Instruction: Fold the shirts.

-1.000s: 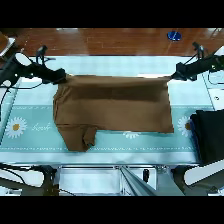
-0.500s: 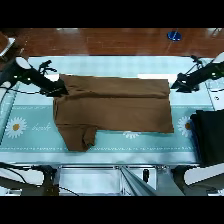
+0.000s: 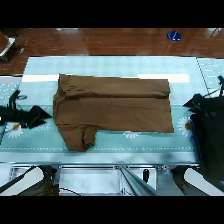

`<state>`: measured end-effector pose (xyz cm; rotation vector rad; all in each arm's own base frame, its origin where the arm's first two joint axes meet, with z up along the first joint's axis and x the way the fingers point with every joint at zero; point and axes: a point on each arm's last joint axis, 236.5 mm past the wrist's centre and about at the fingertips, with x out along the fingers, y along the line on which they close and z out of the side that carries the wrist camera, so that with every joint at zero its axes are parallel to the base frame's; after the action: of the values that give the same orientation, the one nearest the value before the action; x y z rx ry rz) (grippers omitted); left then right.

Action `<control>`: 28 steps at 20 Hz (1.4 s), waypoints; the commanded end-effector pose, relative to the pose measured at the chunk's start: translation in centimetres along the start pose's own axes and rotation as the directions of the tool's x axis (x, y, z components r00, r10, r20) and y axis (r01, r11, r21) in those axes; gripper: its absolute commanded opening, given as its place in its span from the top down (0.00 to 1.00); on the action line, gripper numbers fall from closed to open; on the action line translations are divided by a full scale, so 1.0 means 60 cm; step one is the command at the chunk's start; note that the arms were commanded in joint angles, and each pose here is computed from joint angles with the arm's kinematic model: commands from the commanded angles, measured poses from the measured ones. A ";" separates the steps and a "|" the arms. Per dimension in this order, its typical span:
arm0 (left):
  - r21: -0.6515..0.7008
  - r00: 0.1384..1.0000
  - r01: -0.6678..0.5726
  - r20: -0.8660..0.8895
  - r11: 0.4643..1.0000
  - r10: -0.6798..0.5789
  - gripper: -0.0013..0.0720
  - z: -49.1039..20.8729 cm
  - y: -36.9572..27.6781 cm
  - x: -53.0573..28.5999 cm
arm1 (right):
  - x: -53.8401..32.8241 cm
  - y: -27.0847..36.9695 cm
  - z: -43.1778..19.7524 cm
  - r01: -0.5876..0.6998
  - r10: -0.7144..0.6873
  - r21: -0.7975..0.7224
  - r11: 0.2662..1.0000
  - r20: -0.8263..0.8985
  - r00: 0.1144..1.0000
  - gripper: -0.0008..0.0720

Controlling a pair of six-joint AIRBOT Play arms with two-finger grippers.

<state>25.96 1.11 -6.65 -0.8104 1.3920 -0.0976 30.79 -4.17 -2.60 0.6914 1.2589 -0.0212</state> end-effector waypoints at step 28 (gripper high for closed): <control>-0.017 0.999 0.034 -0.037 0.999 -0.035 0.95 -0.103 -0.046 0.135 | 0.053 -0.075 -0.212 0.120 -0.079 0.132 0.984 -0.283 0.956 0.43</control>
<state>23.10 -7.57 -11.96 -0.8417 1.4183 -0.1148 19.86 -0.98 -8.79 0.7546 1.5366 -0.1087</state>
